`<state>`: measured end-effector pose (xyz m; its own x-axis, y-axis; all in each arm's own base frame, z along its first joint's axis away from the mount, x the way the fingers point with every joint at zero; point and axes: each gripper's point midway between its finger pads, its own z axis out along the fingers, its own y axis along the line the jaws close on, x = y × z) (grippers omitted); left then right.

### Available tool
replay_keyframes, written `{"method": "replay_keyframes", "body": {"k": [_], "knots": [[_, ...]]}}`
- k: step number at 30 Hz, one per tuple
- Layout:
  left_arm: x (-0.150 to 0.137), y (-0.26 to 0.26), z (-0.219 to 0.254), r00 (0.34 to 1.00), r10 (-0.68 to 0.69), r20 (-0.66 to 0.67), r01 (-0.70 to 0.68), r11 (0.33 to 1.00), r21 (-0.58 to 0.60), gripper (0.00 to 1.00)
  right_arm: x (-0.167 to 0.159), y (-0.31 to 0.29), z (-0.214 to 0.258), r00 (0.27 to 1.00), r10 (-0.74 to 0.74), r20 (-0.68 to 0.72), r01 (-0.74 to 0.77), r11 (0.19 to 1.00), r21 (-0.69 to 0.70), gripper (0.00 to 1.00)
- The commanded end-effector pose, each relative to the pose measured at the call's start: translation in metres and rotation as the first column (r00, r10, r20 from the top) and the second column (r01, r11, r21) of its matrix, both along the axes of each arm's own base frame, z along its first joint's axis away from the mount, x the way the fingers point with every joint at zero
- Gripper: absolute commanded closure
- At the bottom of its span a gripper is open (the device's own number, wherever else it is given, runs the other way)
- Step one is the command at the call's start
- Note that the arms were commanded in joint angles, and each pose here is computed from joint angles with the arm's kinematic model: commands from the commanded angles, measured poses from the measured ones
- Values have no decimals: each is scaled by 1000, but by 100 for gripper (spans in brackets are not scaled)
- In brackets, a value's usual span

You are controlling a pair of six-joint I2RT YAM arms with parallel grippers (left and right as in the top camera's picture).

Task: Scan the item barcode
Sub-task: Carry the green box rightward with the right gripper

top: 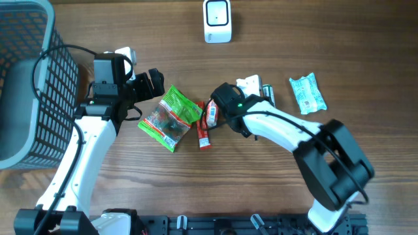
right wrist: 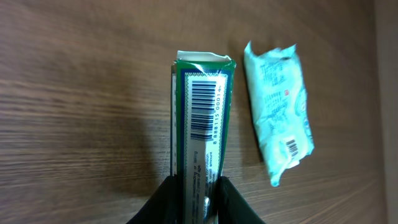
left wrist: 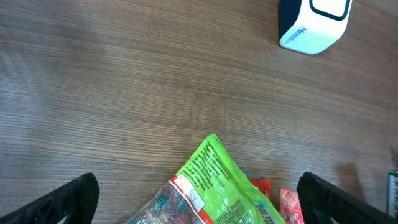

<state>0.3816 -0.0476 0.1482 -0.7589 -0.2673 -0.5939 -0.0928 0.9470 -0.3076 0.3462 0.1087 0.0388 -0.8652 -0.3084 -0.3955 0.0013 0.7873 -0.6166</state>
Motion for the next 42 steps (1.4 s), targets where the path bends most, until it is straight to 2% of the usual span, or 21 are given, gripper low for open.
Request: {"method": "replay_keyframes", "body": {"k": [1,5,13,18,22,24,26,27,30,34,39,42], "knots": [[2,3,6,1000,-1,20,1,1000,13,0,-4,-8,-18,1000,-18,-21,16,998,-56,79],[2,3,6,1000,-1,20,1,1000,13,0,-12,15,-40,992,29,-126,-17,996,92,77],[2,3,6,1000,-1,20,1,1000,13,0,-14,25,-43,985,59,-161,-35,989,145,62],[2,3,6,1000,-1,20,1,1000,13,0,-7,61,-18,979,136,-151,-80,940,331,62],[2,3,6,1000,-1,20,1,1000,13,0,-3,60,13,986,136,-100,-87,918,387,62],[2,3,6,1000,-1,20,1,1000,13,0,-1,54,29,986,139,-94,-83,890,448,60],[2,3,6,1000,-1,20,1,1000,13,0,1,51,46,969,222,-112,-119,809,576,48],[2,3,6,1000,-1,20,1,1000,13,0,1,50,51,958,263,-114,-136,766,628,46],[2,3,6,1000,-1,20,1,1000,13,0,5,26,55,955,259,-142,-65,654,753,46],[2,3,6,1000,-1,20,1,1000,13,0,4,-11,39,961,191,-202,52,591,805,51],[2,3,6,1000,-1,20,1,1000,13,0,-8,-16,8,937,199,-285,120,586,802,52],[2,3,6,1000,-1,20,1,1000,13,0,-12,-14,-7,921,205,-331,158,581,799,58]]}}
